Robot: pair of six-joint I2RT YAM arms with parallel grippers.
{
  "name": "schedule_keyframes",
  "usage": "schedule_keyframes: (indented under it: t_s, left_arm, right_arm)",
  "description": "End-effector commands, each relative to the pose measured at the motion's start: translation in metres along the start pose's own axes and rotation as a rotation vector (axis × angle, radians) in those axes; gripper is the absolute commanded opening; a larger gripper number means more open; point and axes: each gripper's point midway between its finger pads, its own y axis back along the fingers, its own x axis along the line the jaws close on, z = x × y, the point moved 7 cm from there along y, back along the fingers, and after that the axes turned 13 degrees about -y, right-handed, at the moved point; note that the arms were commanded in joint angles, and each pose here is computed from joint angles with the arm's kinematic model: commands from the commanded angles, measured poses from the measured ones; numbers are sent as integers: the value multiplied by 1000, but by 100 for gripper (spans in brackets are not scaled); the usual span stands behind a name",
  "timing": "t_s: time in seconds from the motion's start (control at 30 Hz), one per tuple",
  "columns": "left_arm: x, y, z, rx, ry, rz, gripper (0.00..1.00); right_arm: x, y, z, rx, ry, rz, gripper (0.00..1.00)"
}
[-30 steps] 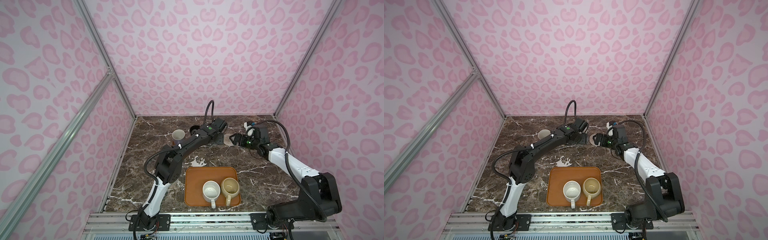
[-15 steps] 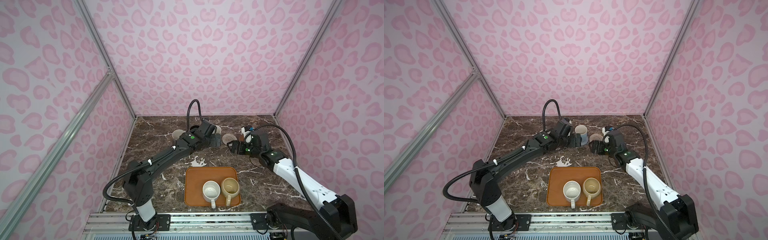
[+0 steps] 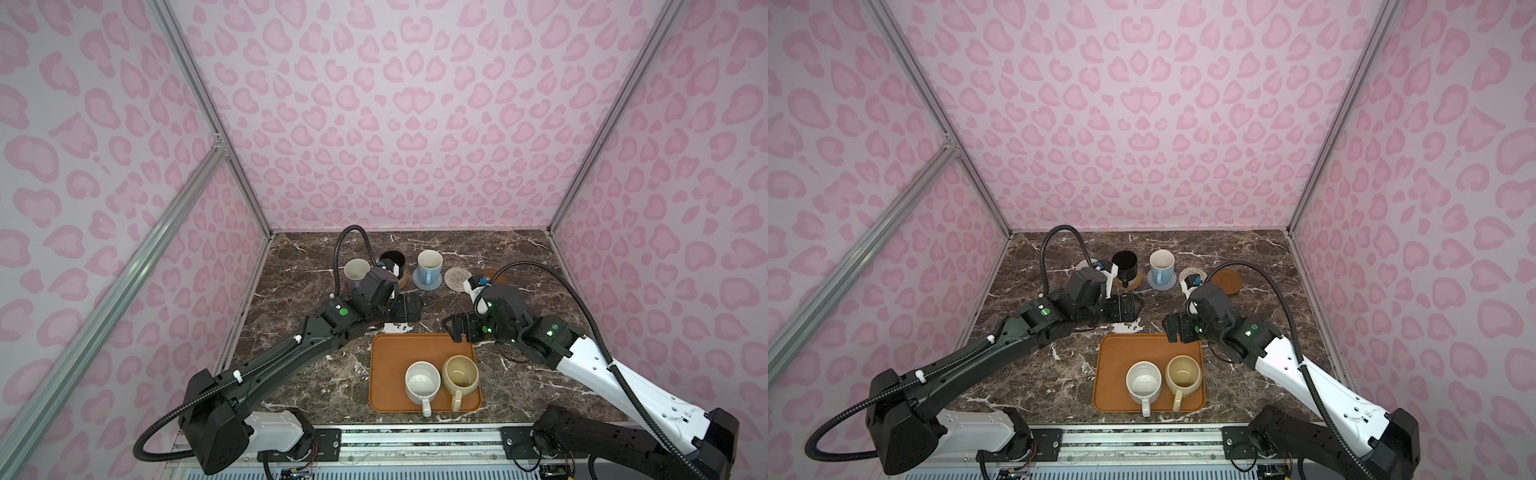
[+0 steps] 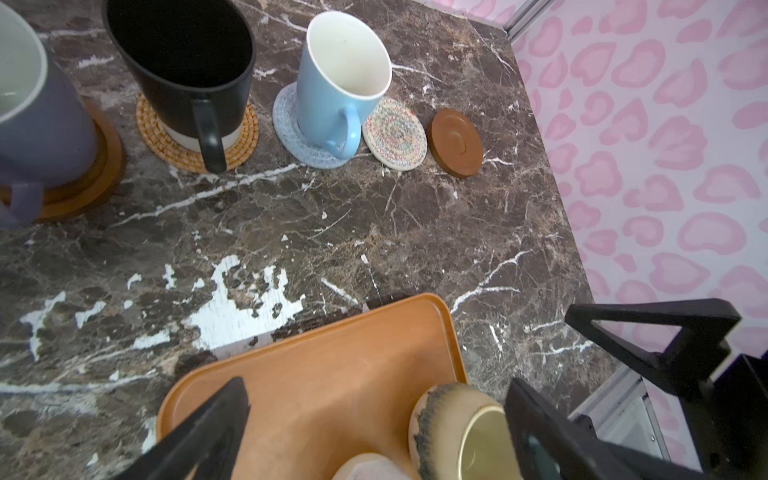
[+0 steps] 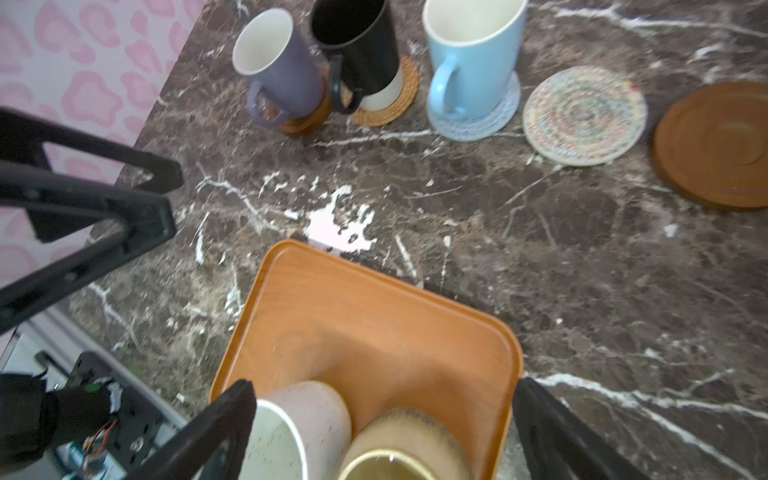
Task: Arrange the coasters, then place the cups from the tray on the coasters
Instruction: 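Move the right gripper to the white speckled mug while the left gripper withdraws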
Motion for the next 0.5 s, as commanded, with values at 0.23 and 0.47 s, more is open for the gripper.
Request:
schedule_keyframes:
  t_s: [0.23, 0.47]
  left_arm:
    - [4, 3, -54, 53, 104, -197, 98]
    - [20, 4, -80, 106, 109, -127, 97]
  right_arm:
    - [26, 9, -68, 154, 132, -67, 97]
    - [42, 4, -105, 213, 197, -73, 92]
